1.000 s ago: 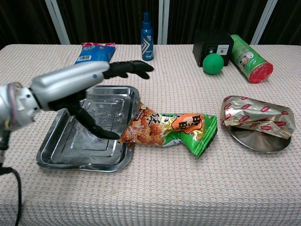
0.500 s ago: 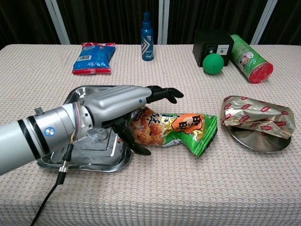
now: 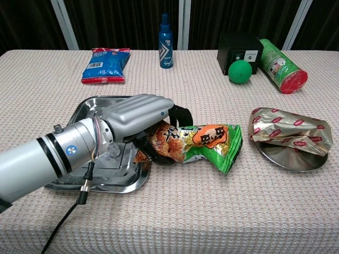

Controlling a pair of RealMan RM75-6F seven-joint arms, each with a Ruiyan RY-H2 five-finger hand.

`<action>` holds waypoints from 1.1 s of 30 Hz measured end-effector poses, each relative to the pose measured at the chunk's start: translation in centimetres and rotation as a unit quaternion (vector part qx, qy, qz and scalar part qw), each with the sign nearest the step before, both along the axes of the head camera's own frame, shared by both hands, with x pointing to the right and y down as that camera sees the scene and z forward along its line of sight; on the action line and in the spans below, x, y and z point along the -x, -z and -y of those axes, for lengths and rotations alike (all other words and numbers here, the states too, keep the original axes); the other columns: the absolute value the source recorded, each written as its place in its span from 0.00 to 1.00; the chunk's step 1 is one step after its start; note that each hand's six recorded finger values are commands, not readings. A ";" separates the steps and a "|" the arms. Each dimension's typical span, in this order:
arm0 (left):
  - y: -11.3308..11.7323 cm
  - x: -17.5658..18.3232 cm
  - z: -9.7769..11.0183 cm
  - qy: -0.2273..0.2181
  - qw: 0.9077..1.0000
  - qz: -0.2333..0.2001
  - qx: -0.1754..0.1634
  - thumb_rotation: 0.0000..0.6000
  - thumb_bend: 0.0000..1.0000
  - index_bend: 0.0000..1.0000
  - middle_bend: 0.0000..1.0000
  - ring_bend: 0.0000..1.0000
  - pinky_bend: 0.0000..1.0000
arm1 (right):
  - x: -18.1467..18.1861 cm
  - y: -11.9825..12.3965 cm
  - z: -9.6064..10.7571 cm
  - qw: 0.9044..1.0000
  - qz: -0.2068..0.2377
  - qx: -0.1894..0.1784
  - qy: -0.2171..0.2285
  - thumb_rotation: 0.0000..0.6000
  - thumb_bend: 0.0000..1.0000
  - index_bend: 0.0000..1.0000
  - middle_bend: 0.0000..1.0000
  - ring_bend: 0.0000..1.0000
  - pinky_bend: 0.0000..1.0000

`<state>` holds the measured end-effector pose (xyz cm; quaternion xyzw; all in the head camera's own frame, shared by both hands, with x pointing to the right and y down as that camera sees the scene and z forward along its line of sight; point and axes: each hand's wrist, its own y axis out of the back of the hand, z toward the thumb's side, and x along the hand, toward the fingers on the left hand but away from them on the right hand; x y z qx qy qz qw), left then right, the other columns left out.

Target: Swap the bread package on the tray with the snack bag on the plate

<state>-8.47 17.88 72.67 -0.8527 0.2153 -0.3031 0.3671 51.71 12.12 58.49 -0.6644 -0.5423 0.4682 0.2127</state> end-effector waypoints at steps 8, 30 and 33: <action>0.6 0.1 0.0 0.000 1.000 -0.006 -0.017 1.00 0.31 0.56 0.54 0.49 0.31 | -0.1 -0.1 -0.2 1.000 -0.008 0.011 0.000 1.00 0.00 0.00 0.07 0.00 0.19; 1.0 12.6 3.4 0.098 0.991 0.084 -0.028 1.00 0.12 0.19 0.21 0.14 0.23 | 1.6 -0.2 0.1 1.000 -0.007 0.009 0.012 1.00 0.00 0.00 0.08 0.00 0.19; 0.9 14.1 3.5 0.112 0.989 0.095 -0.025 1.00 0.12 0.13 0.15 0.08 0.20 | 1.6 -0.2 0.0 1.000 -0.007 0.008 0.011 1.00 0.00 0.00 0.08 0.00 0.19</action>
